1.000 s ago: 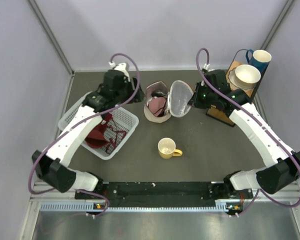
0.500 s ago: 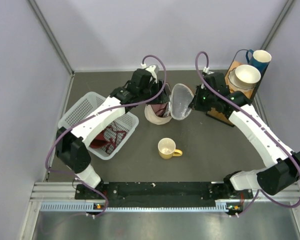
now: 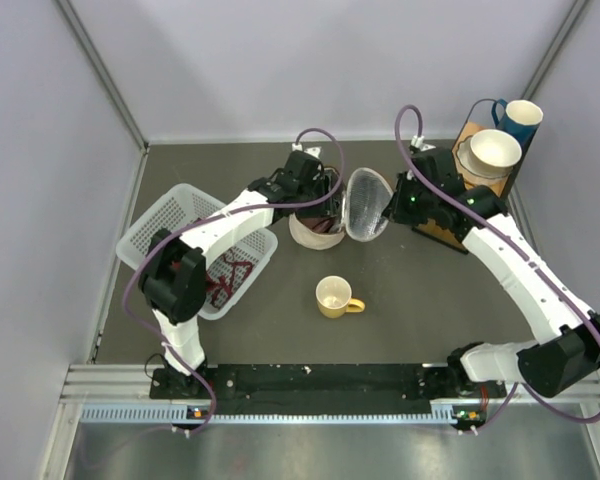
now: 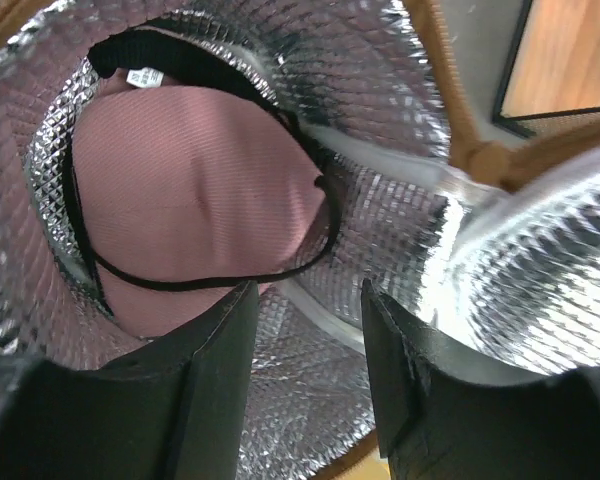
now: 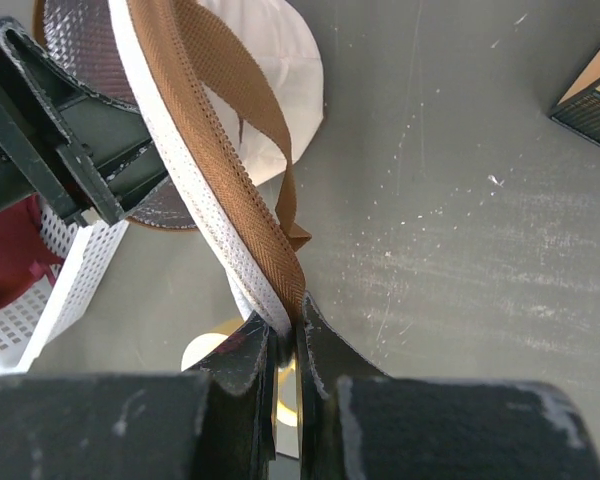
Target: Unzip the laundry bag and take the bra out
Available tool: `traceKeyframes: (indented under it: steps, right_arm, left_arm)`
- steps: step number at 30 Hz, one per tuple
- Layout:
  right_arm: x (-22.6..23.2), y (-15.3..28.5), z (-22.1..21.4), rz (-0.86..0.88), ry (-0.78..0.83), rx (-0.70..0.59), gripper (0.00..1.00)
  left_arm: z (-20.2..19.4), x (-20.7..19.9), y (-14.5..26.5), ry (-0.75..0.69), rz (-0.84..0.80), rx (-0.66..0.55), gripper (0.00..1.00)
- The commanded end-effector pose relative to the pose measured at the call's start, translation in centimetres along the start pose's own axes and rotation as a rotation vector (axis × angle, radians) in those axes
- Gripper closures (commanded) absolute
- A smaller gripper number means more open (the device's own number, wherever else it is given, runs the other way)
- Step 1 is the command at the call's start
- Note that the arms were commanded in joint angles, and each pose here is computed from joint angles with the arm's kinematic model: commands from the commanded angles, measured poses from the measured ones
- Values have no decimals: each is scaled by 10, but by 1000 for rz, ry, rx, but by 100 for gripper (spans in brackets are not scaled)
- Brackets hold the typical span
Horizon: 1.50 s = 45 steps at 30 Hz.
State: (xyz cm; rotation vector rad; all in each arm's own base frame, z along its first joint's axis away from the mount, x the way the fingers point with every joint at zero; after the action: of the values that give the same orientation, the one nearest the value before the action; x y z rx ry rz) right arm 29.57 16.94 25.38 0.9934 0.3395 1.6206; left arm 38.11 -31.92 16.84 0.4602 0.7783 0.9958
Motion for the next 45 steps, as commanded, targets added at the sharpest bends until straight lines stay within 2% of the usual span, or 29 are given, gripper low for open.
traceKeyframes:
  steps: [1, 8, 17, 19, 21, 22, 23, 27, 31, 41, 45]
  right_arm:
    - [-1, 17, 12, 2, 20, -77, 100]
    - [-2, 17, 12, -3, 17, -75, 100]
    - [1, 19, 13, 8, 16, -74, 100]
    - [2, 19, 14, 14, 16, -74, 100]
    - [2, 20, 14, 11, 16, -76, 100]
    - [1, 20, 14, 10, 19, -77, 100]
    - [1, 20, 14, 6, 18, -79, 100]
    - [-2, 18, 13, -5, 20, -74, 100]
    - [-4, 15, 12, -19, 13, -73, 100]
    - [-7, 9, 11, -38, 3, -65, 100]
    - [-7, 7, 11, -42, 5, -62, 100]
  left_arm:
    - [8, 5, -1, 21, 29, -44, 49]
    - [-14, 12, -26, 6, 31, 36, 42]
    - [-28, 25, -53, -23, 114, 64, 44]
    - [-24, 25, -55, -31, 129, 55, 54]
    - [-22, 24, -56, -39, 132, 65, 73]
    - [-19, 23, -54, -41, 136, 65, 95]
    - [-19, 23, -49, -42, 142, 74, 100]
    - [8, -1, -16, -46, 57, 16, 100]
    - [36, -39, 40, -65, -113, -58, 100]
    - [86, -64, 130, -65, -300, -201, 100]
    - [112, -70, 174, -74, -337, -299, 100]
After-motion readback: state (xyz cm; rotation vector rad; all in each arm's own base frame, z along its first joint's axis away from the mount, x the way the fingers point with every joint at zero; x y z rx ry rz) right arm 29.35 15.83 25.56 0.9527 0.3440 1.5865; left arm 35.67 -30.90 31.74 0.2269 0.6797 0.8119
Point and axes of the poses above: each gripper's point midway between its finger pads, its own y axis back along the fingers, its own x axis along the line the jaws close on, z = x × y, the point moved 1 cm from there along y, back along the fingers, and after that the axes turned 5 degrees about -y, right-handed, at the moved point
